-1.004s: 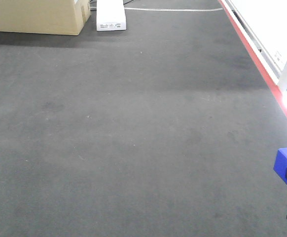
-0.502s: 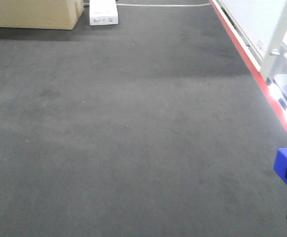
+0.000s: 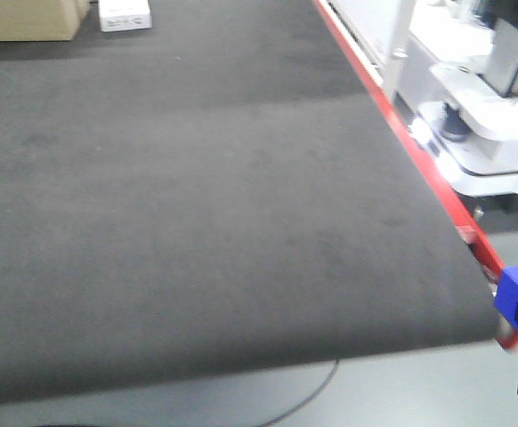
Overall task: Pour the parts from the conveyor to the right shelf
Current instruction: 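Turn the base away from the conveyor holding the part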
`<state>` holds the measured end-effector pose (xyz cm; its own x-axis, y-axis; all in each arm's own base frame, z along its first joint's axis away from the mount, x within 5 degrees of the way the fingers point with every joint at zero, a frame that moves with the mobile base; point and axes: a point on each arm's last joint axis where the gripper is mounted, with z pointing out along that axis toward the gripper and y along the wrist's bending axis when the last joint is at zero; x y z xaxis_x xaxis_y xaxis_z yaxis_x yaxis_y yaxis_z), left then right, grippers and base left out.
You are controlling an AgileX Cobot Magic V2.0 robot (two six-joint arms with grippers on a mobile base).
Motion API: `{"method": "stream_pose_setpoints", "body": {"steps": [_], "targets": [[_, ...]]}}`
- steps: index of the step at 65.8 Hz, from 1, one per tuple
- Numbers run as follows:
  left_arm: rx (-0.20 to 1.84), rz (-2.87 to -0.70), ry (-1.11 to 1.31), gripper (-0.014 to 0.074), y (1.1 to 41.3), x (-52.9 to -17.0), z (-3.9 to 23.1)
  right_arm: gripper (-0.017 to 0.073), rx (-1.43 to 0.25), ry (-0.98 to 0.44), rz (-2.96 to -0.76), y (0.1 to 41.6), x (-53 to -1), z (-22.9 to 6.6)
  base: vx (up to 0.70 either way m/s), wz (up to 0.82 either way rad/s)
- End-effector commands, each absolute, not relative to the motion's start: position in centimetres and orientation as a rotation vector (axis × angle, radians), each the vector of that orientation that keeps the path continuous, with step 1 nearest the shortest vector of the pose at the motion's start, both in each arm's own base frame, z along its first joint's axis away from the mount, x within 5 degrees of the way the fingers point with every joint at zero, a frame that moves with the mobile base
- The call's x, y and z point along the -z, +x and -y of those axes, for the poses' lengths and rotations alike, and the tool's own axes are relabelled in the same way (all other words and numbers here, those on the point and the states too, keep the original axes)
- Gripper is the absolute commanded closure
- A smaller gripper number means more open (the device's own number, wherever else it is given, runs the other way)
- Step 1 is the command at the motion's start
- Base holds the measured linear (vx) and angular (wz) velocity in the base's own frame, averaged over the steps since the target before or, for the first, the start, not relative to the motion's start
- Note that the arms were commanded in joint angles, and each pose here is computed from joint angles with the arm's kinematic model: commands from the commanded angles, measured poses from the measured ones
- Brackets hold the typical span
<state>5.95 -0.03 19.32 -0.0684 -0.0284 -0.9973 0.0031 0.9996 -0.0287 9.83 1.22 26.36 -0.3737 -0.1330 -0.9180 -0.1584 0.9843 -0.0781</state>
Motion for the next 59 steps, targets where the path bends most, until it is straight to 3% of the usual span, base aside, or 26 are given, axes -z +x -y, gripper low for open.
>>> {"method": "stream_pose_setpoints", "body": {"steps": [1, 27, 59], "targets": [[0.038, -1.559, -0.033, 0.0600, 6.05, -20.60, 0.01, 0.0568, -0.011, -0.208, -1.852, 10.21, -27.98, -1.21, -0.34, -0.28], [0.038, -1.559, -0.033, 0.0600, 6.05, -20.60, 0.01, 0.0568, -0.011, -0.208, -1.852, 10.21, -27.98, -1.21, -0.33, -0.42], [0.038, -1.559, -0.033, 0.0600, 6.05, -20.60, 0.01, 0.0568, -0.011, -0.208, -1.852, 10.21, -27.98, -1.21, -0.26, -0.86]]}}
